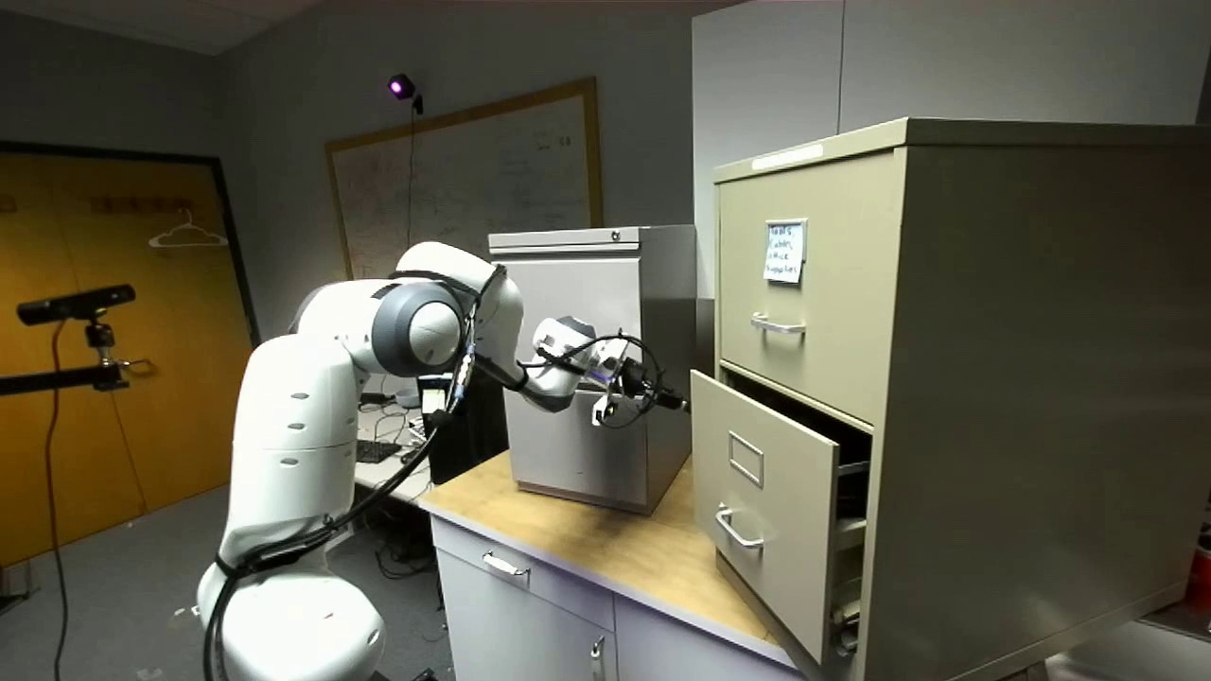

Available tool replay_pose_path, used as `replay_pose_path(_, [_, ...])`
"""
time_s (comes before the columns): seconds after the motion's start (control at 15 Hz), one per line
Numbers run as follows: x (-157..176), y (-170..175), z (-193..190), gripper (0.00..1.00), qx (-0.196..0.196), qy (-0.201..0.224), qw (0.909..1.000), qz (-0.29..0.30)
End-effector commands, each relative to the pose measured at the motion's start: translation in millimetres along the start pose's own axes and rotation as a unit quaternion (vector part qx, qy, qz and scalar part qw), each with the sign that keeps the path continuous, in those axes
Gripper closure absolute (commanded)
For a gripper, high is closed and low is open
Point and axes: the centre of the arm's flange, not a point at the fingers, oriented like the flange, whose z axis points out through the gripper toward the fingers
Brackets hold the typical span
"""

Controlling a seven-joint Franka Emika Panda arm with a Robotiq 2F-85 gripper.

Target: Close the bottom drawer of the right cabinet

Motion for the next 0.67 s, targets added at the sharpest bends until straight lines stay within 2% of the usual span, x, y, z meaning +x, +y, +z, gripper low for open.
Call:
replay_pose_path(0.0, [-8.3, 14.4, -37.0, 1.00, 0.053, -0.049, 0.9971, -0.022])
replay_pose_path(0.2, [-18.8, 33.6, -50.4, 1.00, 0.063, -0.073, 0.9948, -0.031])
replay_pose_path(0.6, [-33.5, 95.7, -22.8, 1.00, -0.001, -0.088, 0.9956, -0.030])
